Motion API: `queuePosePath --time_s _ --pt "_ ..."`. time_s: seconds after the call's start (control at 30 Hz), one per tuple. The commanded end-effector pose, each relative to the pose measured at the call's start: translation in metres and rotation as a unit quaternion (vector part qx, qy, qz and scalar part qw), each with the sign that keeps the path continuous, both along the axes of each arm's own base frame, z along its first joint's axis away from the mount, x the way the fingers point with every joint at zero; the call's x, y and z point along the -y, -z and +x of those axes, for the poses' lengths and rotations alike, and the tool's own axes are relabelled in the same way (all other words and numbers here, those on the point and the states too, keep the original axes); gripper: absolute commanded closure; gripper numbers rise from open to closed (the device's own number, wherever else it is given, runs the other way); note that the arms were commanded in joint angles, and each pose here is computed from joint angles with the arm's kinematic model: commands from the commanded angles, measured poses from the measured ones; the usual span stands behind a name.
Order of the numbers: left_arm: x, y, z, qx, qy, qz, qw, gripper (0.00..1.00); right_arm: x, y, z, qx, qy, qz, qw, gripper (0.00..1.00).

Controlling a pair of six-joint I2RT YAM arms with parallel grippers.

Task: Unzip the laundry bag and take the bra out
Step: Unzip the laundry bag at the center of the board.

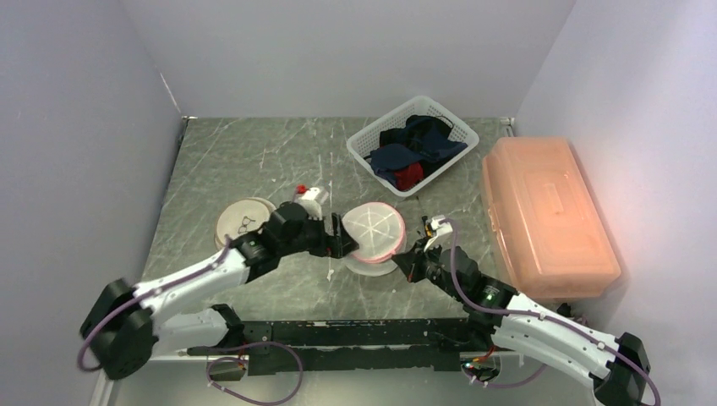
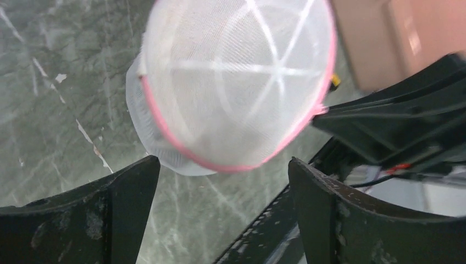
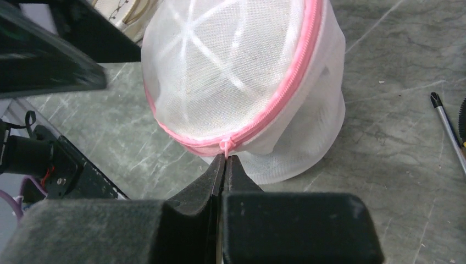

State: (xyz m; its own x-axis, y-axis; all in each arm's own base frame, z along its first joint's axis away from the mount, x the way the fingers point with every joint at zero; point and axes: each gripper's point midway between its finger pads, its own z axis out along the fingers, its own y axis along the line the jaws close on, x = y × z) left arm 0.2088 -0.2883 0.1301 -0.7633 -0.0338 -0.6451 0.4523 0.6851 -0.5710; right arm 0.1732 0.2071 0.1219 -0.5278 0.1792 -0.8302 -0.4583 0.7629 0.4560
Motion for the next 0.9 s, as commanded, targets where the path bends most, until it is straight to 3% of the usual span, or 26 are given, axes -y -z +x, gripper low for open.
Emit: queuePosePath --time_s 0.0,0.17,0.37,0.6,0.87 --pt "-0.021 -0.045 -0.005 -0.015 -0.114 -0.095 0.989 0.06 -0.004 -0.02 0.009 0.022 0.022 0.034 0.999 1.0" --pt "-0.038 -0.052 -0.035 -0.082 -0.196 -0.147 0.966 0.06 0.0 -0.016 0.012 0.018 0.039 0.029 0.999 1.0" --pt "0.004 -0.032 -0.055 -0.165 -0.272 -0.174 0.932 0.06 0.001 -0.012 0.015 0.011 0.051 0.026 0.998 1.0" --pt "0.063 -0.018 -0.047 -0.197 -0.284 -0.15 0.926 0.1 -0.002 -0.009 0.013 0.005 0.038 0.012 0.999 1.0" --pt "0.077 -0.014 -0.025 -0.199 -0.32 -0.141 0.915 0.21 0.0 -0.002 0.004 -0.003 0.025 0.005 1.0 1.0"
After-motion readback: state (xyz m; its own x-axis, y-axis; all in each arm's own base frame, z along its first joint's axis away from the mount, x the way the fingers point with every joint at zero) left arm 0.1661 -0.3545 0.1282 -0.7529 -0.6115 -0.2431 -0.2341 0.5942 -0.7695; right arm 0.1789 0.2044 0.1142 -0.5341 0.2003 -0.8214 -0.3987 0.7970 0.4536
